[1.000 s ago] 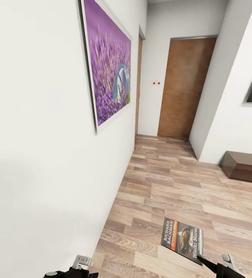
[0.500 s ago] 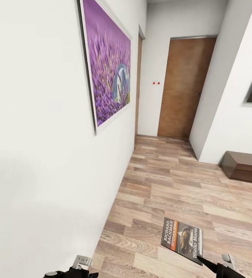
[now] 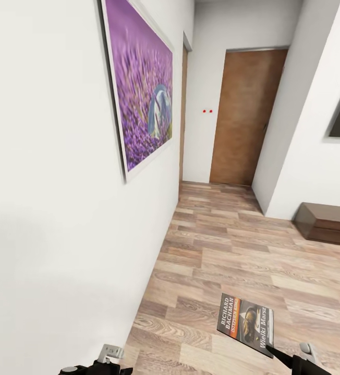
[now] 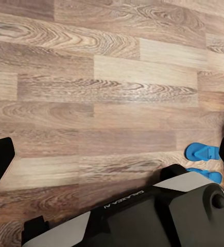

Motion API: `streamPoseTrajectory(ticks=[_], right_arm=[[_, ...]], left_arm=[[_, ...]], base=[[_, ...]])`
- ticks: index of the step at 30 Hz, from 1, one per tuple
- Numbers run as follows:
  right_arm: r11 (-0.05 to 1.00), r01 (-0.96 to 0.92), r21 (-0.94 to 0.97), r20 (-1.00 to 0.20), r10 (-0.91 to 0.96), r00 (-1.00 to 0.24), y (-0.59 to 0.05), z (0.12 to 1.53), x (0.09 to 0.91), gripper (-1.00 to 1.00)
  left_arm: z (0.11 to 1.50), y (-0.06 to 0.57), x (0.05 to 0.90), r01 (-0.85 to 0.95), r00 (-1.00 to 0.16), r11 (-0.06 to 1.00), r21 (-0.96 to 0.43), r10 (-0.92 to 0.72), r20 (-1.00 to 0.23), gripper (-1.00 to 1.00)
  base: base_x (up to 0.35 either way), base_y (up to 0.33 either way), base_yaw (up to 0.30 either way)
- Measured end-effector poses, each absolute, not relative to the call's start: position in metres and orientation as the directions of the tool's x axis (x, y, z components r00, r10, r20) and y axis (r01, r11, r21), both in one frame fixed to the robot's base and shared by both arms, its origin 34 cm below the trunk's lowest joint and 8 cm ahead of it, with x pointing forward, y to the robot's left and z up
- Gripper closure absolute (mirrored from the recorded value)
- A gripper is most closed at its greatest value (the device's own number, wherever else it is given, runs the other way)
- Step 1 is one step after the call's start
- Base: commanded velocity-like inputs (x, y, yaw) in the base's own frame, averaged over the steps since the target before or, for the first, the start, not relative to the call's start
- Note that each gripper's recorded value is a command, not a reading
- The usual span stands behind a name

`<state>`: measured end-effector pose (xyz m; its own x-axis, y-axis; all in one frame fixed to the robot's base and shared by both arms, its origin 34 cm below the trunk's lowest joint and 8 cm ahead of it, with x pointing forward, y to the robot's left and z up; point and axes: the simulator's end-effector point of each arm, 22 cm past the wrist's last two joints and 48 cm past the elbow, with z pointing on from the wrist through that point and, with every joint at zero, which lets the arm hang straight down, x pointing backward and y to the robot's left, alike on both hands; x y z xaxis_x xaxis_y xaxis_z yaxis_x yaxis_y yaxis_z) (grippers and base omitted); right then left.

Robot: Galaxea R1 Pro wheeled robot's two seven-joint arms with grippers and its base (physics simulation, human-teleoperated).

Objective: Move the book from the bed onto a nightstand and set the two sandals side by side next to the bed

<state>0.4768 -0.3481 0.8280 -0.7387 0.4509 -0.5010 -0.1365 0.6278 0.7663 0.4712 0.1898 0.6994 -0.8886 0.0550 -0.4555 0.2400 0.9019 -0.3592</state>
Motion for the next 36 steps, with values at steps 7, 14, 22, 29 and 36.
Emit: streamPoseTrajectory(ticks=[7,14,22,29,36], right_arm=[[0.627,-0.137,0.767,-0.501,0.451,-0.739,-0.3480,0.8280,0.4769,1.00],[0.627,-0.137,0.767,-0.501,0.451,-0.739,-0.3481,0.8280,0.4771,1.00],[0.627,-0.137,0.767,-0.501,0.451,-0.739,-0.3481,0.8280,0.4770,1.00],[0.627,-0.137,0.767,-0.501,0.451,-0.739,-0.3481,0.8280,0.4771,1.00],[0.627,-0.137,0.767,-0.501,0.451,-0.739,-0.3481,0.8280,0.4771,1.00]], left_arm=[[0.6993,0.1897,0.4713,0.240,-0.889,0.902,-0.360,0.055,-0.455,-1.00],[0.6992,0.1896,0.4714,0.240,-0.889,0.902,-0.360,0.055,-0.455,-1.00],[0.6992,0.1896,0.4714,0.239,-0.889,0.902,-0.360,0.055,-0.455,-1.00],[0.6992,0.1896,0.4714,0.240,-0.889,0.902,-0.360,0.055,-0.455,-1.00],[0.6992,0.1896,0.4714,0.239,-0.889,0.902,-0.360,0.055,-0.455,-1.00]], base=[[0.201,0.092,0.000],[0.019,0.008,-0.011],[0.001,0.000,-0.180],[0.000,0.000,-0.198],[0.000,0.000,-0.149]])
